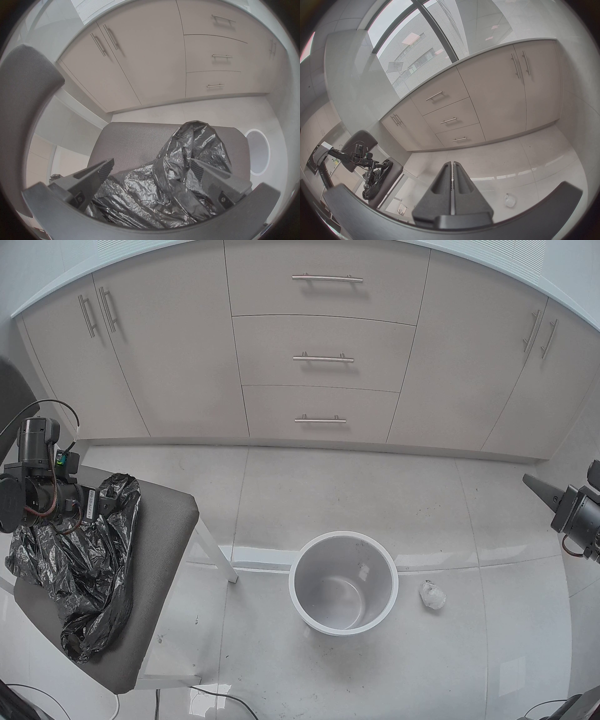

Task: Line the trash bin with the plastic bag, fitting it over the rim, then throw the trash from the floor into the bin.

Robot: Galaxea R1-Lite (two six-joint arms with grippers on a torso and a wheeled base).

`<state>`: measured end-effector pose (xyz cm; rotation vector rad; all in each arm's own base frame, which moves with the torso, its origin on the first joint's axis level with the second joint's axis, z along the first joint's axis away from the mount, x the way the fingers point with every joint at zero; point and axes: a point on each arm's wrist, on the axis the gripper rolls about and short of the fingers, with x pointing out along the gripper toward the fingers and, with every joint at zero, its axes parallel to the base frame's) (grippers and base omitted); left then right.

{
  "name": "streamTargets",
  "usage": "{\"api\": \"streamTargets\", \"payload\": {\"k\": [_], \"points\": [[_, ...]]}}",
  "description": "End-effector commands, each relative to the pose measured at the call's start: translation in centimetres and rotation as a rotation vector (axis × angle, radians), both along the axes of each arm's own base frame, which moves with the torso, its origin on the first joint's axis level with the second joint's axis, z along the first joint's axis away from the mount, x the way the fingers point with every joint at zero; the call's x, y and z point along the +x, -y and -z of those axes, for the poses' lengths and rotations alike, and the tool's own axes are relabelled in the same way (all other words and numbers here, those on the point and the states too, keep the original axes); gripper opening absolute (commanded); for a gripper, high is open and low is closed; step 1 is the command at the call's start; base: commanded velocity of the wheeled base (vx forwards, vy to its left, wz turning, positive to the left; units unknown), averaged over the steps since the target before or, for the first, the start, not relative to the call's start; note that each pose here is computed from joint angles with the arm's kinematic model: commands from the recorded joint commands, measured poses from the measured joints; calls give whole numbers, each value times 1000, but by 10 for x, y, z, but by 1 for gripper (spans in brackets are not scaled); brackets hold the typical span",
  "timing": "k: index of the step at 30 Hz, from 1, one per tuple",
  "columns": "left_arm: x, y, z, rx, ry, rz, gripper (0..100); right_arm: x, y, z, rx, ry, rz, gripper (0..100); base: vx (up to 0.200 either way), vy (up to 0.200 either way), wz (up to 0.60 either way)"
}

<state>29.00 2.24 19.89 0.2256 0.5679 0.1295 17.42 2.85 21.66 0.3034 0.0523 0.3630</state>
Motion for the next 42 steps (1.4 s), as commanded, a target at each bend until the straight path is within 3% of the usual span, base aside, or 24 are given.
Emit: {"api": "streamTargets", "payload": {"k": [1, 11, 12, 24, 29, 33, 36, 38, 39, 40, 41, 42], "points": [[10, -2, 8, -2, -20, -5, 100, 1, 0, 1, -1, -5, -1, 0, 0, 0, 0], [35, -4, 24, 7, 5, -9, 100, 1, 0, 2, 2, -9, 0, 0, 0, 0, 0], [35, -4, 24, 7, 5, -9, 0, 1, 0, 2, 2, -9, 0, 0, 0, 0, 0], [26, 3, 18, 5, 22, 19, 0, -1, 0, 1, 8, -4, 0, 0, 0, 0, 0], [14, 15, 7, -46, 60, 108, 0, 0, 0, 2, 8, -9, 0, 0, 0, 0, 0], [2, 36, -10, -181, 125, 150, 0, 1, 0, 2, 7, -10, 0, 0, 0, 0, 0], [-20, 73, -43, -434, 226, 208, 0, 3, -1, 4, 6, -22, -1, 0, 0, 0, 0], [-27, 85, -51, -497, 241, 224, 0, 4, -1, 5, 5, -25, 0, 0, 0, 0, 0], [-34, 100, -56, -575, 252, 243, 0, 4, -1, 6, 5, -31, -3, 0, 0, 0, 0], [-34, 100, -56, -575, 252, 243, 0, 4, -1, 6, 5, -31, -3, 0, 0, 0, 0], [-46, 121, -65, -668, 307, 263, 0, 6, -2, 10, 2, -48, -6, 0, 0, 0, 0], [-49, 130, -66, -696, 336, 263, 0, 6, -3, 12, 2, -53, -10, 0, 0, 0, 0]]}}
